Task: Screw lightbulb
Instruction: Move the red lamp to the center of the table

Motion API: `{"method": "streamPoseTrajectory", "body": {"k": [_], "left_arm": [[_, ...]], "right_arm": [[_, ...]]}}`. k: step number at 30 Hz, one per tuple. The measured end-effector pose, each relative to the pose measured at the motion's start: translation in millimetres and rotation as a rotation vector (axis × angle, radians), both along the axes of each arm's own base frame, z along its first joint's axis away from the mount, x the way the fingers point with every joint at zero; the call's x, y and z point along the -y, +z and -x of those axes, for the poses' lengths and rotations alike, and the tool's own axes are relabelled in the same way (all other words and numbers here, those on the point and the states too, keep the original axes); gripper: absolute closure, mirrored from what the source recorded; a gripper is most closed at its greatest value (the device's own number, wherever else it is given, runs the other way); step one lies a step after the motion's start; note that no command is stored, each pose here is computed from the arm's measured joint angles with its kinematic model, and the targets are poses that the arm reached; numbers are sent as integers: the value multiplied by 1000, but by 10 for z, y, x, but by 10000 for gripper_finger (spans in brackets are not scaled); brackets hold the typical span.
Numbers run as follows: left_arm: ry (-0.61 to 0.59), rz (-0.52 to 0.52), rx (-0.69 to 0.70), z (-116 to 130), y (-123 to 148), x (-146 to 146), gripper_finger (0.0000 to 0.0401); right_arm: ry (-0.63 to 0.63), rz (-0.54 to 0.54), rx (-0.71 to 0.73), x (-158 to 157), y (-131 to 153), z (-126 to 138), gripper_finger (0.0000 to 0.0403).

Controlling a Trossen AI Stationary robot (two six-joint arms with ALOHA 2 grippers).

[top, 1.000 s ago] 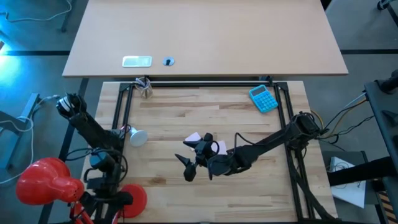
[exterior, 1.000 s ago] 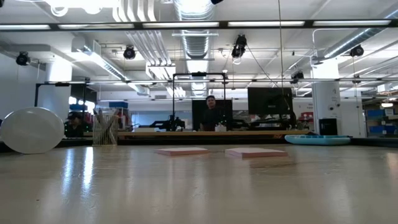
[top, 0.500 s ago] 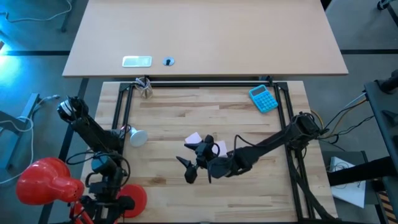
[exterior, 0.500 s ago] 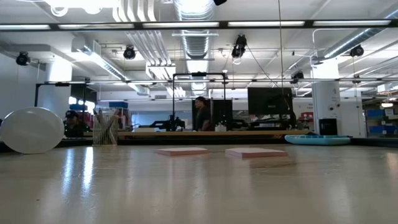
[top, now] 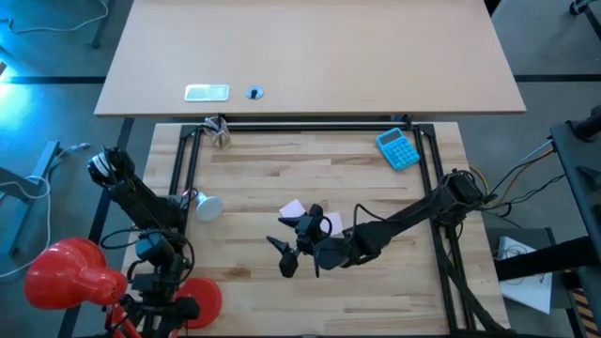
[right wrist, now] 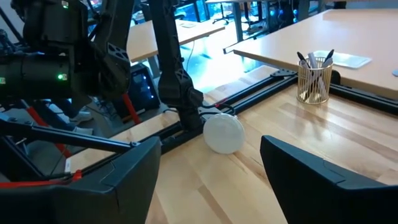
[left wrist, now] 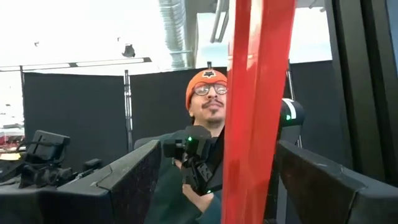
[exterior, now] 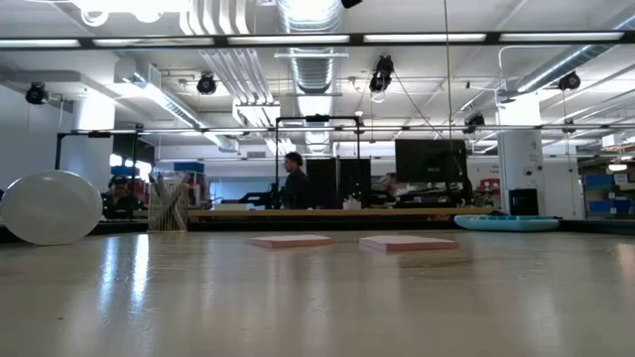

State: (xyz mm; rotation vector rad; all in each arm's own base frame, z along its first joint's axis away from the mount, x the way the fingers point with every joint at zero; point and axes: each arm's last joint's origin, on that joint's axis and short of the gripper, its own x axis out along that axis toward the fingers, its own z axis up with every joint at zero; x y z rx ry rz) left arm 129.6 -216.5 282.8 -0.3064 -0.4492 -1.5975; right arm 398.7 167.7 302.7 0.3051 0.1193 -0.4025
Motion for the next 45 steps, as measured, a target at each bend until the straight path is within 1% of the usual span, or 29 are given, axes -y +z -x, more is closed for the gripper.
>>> {"method": "streamPoseTrajectory", "body": {"k": [7, 15, 23, 25, 28, 35, 37, 38, 45], "left_arm": [[62, 22, -33, -26, 6, 17, 99], [8, 10, -15, -40, 35, 157, 128], [9, 29, -9, -25, 83, 146, 159], [11, 36, -7, -15, 102, 135, 175], [7, 41, -10, -8, 117, 125, 213], [-2, 46, -11, 0, 127, 120, 334], [-5, 46, -30, 0, 132, 116, 365], [-16, 42, -33, 1, 134, 111, 374], [-31, 25, -17, -51, 167, 11, 374]], "right_arm": [[0, 1, 0, -1, 0, 0, 151], [0, 0, 0, -1, 0, 0, 174], [0, -6, 2, -7, 0, 3, 189], [1, -6, 2, -11, 0, 5, 192], [3, -6, 2, -19, -1, 8, 192], [4, -6, 1, -22, -2, 10, 197], [4, -7, 1, -22, -2, 10, 198], [4, -7, 2, -22, -1, 10, 199], [7, -39, 12, -25, -3, 10, 199]]}}
